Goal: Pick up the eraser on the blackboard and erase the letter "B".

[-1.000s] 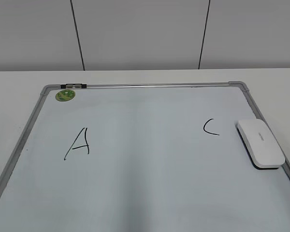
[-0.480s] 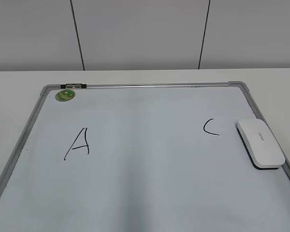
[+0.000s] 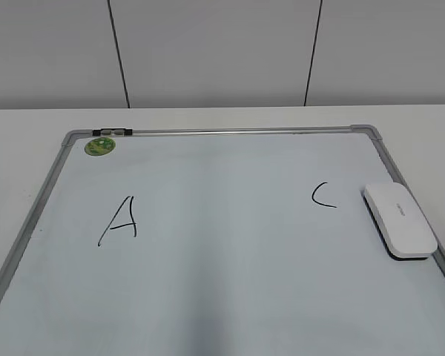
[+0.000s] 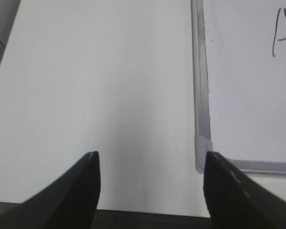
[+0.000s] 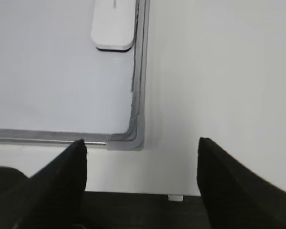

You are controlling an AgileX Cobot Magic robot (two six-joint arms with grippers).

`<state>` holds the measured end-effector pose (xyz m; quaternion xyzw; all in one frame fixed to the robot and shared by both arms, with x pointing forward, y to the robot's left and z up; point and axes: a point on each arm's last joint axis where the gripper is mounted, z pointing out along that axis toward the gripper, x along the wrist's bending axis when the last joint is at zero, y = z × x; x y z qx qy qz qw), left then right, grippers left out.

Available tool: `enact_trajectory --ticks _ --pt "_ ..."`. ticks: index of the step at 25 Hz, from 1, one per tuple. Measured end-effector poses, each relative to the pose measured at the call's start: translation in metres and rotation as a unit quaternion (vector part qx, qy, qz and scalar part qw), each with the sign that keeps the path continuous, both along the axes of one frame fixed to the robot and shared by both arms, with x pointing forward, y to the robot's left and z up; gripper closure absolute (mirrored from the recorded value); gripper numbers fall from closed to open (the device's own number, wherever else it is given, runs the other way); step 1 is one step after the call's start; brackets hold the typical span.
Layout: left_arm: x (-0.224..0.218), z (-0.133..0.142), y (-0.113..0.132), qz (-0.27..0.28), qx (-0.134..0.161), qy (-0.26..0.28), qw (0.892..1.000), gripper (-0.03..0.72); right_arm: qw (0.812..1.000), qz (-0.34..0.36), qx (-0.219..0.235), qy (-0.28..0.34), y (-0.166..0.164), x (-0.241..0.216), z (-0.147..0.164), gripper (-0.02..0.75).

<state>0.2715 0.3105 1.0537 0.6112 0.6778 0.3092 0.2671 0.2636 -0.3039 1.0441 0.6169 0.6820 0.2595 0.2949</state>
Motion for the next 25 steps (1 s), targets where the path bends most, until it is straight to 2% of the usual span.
enact_trajectory --ticks 4,12,25 --pt "-0.016 0.002 0.001 0.010 -0.001 -0.047 0.999 0.179 0.998 -0.027 0.004 -0.053 -0.002 -0.017 0.001 0.203" --pt "-0.037 0.002 0.001 0.011 -0.001 -0.107 0.994 0.179 0.993 -0.036 0.008 -0.108 -0.003 -0.034 0.001 0.203" --pt "-0.040 0.002 0.001 0.011 -0.002 -0.113 0.994 0.179 0.993 -0.036 0.008 -0.112 -0.003 -0.036 0.001 0.204"
